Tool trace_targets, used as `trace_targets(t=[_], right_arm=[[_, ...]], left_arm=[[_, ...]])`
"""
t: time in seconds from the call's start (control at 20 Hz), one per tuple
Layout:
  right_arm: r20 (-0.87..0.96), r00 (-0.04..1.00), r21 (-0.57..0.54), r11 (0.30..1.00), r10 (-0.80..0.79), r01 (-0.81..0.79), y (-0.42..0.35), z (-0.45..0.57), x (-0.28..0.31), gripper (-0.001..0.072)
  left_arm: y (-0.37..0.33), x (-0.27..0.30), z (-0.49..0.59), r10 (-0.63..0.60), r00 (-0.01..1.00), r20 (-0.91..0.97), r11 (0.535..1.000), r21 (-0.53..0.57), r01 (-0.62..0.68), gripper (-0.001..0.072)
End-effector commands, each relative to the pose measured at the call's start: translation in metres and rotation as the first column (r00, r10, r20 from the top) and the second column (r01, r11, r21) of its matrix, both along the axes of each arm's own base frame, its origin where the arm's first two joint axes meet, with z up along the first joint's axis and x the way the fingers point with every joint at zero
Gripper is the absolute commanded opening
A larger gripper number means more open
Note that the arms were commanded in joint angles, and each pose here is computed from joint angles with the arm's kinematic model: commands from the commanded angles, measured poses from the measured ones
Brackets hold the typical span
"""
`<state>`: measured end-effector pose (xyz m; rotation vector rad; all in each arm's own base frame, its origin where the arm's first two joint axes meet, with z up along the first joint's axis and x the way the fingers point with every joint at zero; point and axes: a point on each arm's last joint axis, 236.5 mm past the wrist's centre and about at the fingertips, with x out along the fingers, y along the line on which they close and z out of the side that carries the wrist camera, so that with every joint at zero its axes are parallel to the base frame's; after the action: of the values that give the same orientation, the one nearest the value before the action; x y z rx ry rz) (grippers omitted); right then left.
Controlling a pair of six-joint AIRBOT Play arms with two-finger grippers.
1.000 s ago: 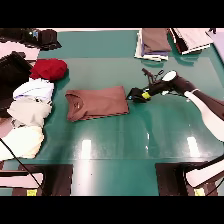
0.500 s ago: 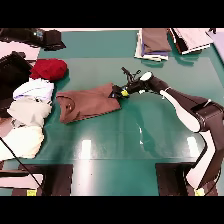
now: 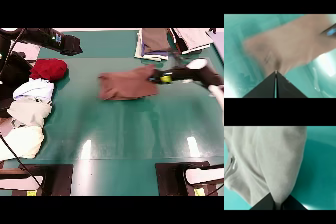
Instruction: Fold the shirts.
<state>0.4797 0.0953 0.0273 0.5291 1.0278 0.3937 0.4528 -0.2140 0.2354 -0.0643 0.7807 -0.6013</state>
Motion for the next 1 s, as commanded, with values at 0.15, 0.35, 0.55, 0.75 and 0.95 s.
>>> trace_targets(t=[0.15,0.35,0.55,0.75,0.95], right_arm=[[0.092,0.848,-0.176,0.830,-0.522,0.529,-0.265,0.038,-0.088,0.0013],[0.129,0.641,-0.188,0.617,-0.756,0.765,-0.361,0.043,-0.167,0.0013],[0.049,0.558,-0.181,0.542,-0.828,0.821,-0.376,0.013,-0.209,0.0013],[-0.056,0.601,-0.249,0.595,-0.797,0.765,-0.350,-0.021,-0.218,0.0013],[-0.143,0.720,-0.379,0.710,-0.679,0.594,-0.314,-0.039,-0.218,0.0084]], left_arm=[[-0.006,-0.002,0.001,-0.006,1.000,0.001,1.000,-0.008,0.006,0.0022],[-0.006,0.001,0.004,0.012,1.000,0.005,1.000,-0.026,-0.012,0.0023],[-0.006,0.002,0.005,0.014,1.000,0.008,1.000,-0.028,-0.013,0.0023],[-0.006,0.002,0.004,0.013,1.000,0.006,1.000,-0.027,-0.013,0.0023],[-0.006,0.001,0.004,0.011,1.000,0.005,1.000,-0.025,-0.011,0.0023]])
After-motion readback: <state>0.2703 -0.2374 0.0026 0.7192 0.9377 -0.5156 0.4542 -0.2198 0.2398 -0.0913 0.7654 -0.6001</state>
